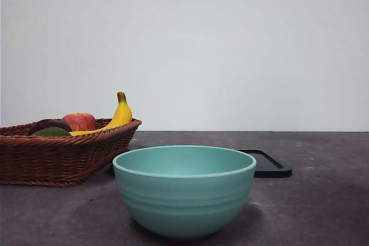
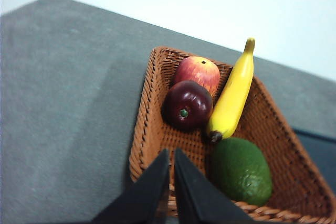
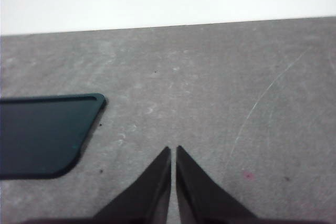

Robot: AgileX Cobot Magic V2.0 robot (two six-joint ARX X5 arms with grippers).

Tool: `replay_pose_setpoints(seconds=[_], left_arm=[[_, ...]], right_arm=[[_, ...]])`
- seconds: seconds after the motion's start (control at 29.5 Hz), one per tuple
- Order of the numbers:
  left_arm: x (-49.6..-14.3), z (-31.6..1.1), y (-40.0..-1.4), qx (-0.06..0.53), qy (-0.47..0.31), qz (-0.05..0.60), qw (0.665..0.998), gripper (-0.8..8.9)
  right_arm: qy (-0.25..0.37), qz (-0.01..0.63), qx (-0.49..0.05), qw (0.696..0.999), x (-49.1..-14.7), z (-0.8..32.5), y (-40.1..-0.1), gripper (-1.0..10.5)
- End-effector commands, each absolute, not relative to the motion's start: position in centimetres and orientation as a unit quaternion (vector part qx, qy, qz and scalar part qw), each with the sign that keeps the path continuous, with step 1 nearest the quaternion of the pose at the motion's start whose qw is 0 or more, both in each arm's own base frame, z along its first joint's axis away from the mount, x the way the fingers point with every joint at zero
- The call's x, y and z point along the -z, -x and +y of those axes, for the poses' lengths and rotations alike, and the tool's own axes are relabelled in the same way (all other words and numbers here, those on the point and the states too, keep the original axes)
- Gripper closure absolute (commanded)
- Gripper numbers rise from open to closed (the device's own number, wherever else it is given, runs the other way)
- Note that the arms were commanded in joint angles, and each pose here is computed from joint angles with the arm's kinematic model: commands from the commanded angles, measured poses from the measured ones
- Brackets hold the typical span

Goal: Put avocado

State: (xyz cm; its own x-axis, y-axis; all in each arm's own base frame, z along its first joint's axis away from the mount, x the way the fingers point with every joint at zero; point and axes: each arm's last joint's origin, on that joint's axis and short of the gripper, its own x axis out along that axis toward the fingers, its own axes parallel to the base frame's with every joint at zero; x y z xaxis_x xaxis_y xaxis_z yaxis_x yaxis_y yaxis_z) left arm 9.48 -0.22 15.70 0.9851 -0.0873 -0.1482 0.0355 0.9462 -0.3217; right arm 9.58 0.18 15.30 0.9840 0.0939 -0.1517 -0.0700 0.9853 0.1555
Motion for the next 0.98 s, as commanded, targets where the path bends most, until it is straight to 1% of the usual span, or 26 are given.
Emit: replay_pose_setpoints(seconds=[0.03, 0.14, 0.24, 0.41, 0.54, 0.64, 0.78, 0.85, 0.98], left_arm=[[-15.0, -0.2, -9.5, 0.024, 0.22, 0.095, 0.971, 7.99], [-15.5, -0.3, -9.5, 0.031, 0.24, 0.091, 0.966, 7.99], [-16.6, -0.3, -9.2, 0.035, 0.252, 0.08, 0.964, 7.99], [-19.2, -0.3, -8.5, 0.043, 0.259, 0.082, 0.961, 7.99], [-21.6, -0.4, -8.1, 0.057, 0.257, 0.093, 0.96, 7.99], [-23.7, -0.5, -8.0, 0.075, 0.241, 0.108, 0.961, 7.99], [-26.7, -0.8, -8.2, 0.116, 0.215, 0.155, 0.957, 7.99], [-27.8, -1.0, -8.5, 0.14, 0.205, 0.179, 0.952, 7.99], [-29.9, -1.3, -9.2, 0.202, 0.186, 0.234, 0.933, 7.99]], right_arm=[[-0.117, 0.079, -0.039, 0.989, -15.2, 0.2, -9.6, 9.4], [-0.139, 0.078, -0.051, 0.986, -15.5, 0.3, -9.6, 9.4], [-0.165, 0.068, -0.06, 0.982, -16.4, 0.3, -9.4, 9.4], [-0.18, 0.038, -0.065, 0.981, -19.6, 0.3, -8.7, 9.4], [-0.179, 0.042, -0.067, 0.981, -22.3, 0.3, -8.1, 9.4], [-0.17, 0.061, -0.085, 0.98, -24.5, 0.5, -7.8, 9.4], [-0.145, 0.119, -0.131, 0.973, -27.5, 0.8, -7.8, 9.4], [-0.133, 0.15, -0.16, 0.966, -28.7, 0.9, -8.1, 9.4], [-0.12, 0.218, -0.223, 0.943, -31.0, 1.4, -8.9, 9.4]])
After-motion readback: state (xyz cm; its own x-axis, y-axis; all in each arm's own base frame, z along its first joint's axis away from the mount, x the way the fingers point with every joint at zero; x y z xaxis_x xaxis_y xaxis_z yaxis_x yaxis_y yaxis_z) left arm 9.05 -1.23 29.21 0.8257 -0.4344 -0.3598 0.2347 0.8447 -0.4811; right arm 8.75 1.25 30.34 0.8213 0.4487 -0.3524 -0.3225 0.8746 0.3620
